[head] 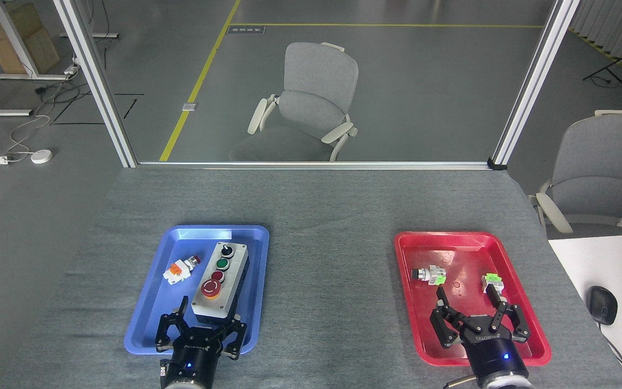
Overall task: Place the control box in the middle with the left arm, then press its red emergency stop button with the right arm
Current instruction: 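Move the left gripper over the gray control box in the blue tray, then close the left gripper on the near end of the control box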
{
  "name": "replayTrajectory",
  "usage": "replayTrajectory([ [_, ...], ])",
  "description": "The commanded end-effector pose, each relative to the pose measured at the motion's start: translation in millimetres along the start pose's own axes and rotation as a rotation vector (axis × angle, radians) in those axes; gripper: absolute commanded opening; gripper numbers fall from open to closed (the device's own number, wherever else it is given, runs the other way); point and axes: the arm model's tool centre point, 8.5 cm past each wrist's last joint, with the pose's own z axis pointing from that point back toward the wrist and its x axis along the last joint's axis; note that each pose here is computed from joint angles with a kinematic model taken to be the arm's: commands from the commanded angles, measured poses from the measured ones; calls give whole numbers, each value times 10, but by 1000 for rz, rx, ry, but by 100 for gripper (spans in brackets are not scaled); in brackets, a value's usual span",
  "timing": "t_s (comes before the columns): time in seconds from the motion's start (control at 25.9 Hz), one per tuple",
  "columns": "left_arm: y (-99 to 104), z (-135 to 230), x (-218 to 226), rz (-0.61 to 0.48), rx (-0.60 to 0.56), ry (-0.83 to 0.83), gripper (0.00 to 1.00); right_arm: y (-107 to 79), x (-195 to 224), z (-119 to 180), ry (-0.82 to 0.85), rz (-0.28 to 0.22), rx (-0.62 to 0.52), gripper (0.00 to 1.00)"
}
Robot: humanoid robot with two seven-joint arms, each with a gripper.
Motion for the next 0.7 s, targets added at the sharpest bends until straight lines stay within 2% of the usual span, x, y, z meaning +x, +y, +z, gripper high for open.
replayTrajectory([
  [0.0, -120, -129, -50, -30, -53, 17, 97, 2, 0, 0, -1, 1, 1, 98],
  [0.31, -286, -108, -57, -11, -112, 29, 98, -5, -4, -5, -1, 1, -2, 98],
  [0.66, -377, -284, -108, 44, -165, 62, 98, -7, -6, -4, -4, 1, -3, 98],
])
